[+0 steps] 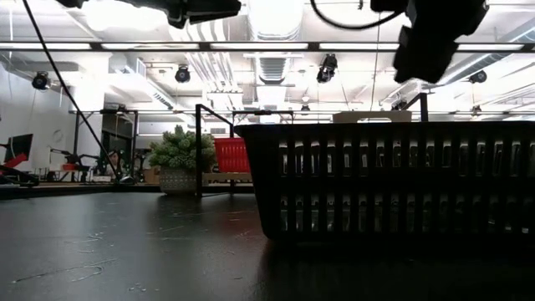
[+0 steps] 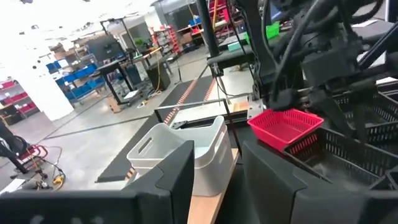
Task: Stack baskets on shelf by color
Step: Put the top black basket on the shelf
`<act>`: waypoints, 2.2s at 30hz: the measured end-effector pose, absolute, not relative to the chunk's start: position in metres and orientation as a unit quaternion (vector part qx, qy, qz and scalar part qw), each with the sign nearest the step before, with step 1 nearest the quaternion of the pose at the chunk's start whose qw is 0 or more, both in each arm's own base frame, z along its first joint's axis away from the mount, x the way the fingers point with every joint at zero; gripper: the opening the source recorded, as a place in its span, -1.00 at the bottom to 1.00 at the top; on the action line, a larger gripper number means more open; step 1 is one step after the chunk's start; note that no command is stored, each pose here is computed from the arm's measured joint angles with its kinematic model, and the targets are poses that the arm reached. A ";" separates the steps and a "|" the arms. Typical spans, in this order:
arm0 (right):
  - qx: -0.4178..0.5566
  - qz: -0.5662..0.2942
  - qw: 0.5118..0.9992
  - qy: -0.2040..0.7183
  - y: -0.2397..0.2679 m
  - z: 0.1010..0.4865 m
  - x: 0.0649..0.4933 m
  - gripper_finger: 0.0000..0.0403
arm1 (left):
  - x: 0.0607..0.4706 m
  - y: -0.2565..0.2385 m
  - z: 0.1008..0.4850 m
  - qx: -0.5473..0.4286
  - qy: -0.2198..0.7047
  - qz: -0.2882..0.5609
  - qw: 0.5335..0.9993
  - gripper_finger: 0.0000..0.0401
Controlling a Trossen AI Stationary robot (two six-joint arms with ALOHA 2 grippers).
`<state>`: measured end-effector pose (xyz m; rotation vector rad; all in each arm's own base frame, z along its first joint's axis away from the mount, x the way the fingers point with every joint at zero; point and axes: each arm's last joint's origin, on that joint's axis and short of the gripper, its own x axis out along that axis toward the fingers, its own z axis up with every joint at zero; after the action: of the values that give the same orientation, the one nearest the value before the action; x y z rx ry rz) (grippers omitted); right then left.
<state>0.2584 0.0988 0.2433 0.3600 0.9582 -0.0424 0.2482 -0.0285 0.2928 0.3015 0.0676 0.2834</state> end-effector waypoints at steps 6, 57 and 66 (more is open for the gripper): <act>0.257 -0.152 0.788 0.538 0.102 0.248 0.268 -0.87 | 0.244 -0.028 0.287 0.172 0.043 0.139 0.974 -0.40; 0.337 -0.237 0.656 0.632 0.099 0.182 0.353 -0.47 | 0.207 -0.022 0.280 0.159 0.018 0.140 0.977 -0.40; 0.335 -0.233 0.663 0.628 0.099 0.185 0.353 -0.92 | 0.207 -0.022 0.280 0.159 0.018 0.140 0.977 -0.40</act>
<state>0.3531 0.0992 0.1852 0.7570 1.4189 -0.5273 0.2070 -0.0220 0.2798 0.3207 0.0365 0.2821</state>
